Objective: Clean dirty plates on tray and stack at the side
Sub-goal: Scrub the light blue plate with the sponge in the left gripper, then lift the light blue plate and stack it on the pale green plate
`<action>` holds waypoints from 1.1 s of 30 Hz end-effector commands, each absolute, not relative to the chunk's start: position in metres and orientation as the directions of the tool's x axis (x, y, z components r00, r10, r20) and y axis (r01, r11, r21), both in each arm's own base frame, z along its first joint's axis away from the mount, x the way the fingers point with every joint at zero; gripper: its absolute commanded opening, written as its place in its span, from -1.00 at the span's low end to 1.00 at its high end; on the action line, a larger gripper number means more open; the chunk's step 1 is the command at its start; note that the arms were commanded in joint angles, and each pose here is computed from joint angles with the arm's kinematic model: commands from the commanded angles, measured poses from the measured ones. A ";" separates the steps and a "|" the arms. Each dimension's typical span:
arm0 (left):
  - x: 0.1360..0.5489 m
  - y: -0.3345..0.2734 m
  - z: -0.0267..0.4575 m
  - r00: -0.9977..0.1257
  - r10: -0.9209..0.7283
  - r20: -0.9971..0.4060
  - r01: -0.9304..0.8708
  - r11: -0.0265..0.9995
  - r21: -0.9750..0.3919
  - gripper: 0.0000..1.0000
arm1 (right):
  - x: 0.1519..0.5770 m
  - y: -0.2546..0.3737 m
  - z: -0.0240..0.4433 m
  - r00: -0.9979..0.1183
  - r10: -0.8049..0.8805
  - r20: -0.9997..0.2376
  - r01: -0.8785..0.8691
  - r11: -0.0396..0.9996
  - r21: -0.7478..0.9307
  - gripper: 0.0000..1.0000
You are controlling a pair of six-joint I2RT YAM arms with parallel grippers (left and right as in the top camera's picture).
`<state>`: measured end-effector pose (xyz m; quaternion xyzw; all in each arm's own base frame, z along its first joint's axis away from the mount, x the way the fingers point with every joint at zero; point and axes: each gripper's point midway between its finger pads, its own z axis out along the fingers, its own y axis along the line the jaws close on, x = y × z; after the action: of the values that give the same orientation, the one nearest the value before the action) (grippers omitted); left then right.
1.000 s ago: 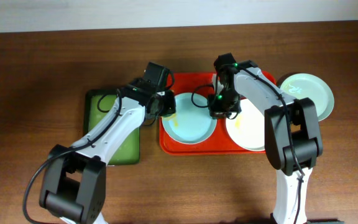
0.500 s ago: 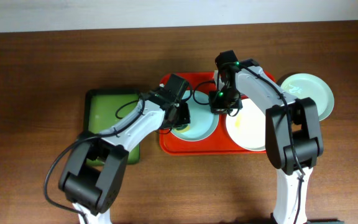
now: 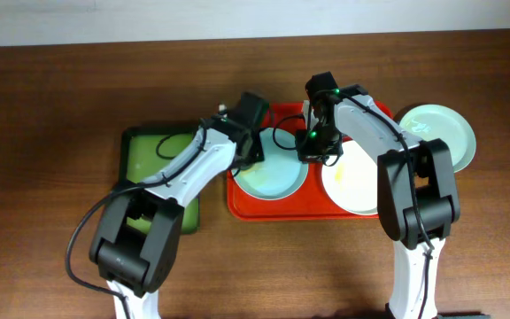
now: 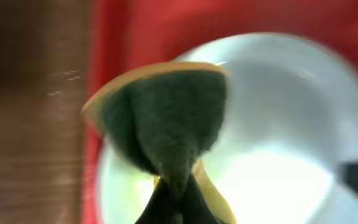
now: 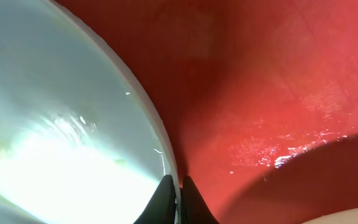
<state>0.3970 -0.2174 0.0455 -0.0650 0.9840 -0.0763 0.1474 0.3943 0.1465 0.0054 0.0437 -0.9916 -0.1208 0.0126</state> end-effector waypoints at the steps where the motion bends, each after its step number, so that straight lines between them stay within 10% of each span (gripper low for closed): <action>1: 0.390 -0.262 0.040 -0.979 -0.104 -0.173 -0.033 0.928 -0.371 -1.00 | 0.386 0.134 -0.013 -0.995 -0.084 0.056 -0.073 0.981 0.180 -0.92; 7: 0.383 -0.261 -0.012 -0.994 -0.051 -0.100 -0.015 0.943 -0.334 -1.00 | 0.387 0.134 -0.013 -0.995 -0.084 0.050 -0.074 0.981 0.181 -0.92; 13: 0.394 -0.155 0.012 -0.956 -0.056 -0.286 -0.119 0.971 0.208 -1.00 | 0.389 0.131 -0.014 -0.995 -0.084 0.044 -0.076 0.983 0.164 -0.92; 21: 0.395 -0.120 0.164 -0.853 -0.230 -0.468 -0.222 0.972 -0.073 -1.00 | 0.398 0.131 0.023 -0.994 -0.105 0.014 -0.102 0.983 0.156 -0.92; 24: 0.370 -0.064 0.162 -0.872 -0.296 -0.389 -0.332 0.943 0.028 -1.00 | 0.414 0.118 0.088 -0.974 -0.177 -0.140 -0.173 0.984 -0.040 -0.92; 29: 0.359 -0.027 0.150 -0.867 -0.368 -0.336 -0.412 0.909 0.069 -1.00 | 0.406 0.128 0.256 -0.765 -0.534 -0.359 -0.037 0.593 -0.805 -0.92; 33: 0.358 -0.024 0.150 -0.880 -0.334 -0.338 -0.386 0.917 0.098 -1.00 | 0.381 0.165 0.327 -0.628 -0.686 -0.368 0.202 0.313 -0.928 -0.92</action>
<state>0.3595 -0.0299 0.1484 -0.1945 0.9661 0.0678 0.1557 0.3885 0.1719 0.2693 0.2155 -0.7912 0.4615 -0.3385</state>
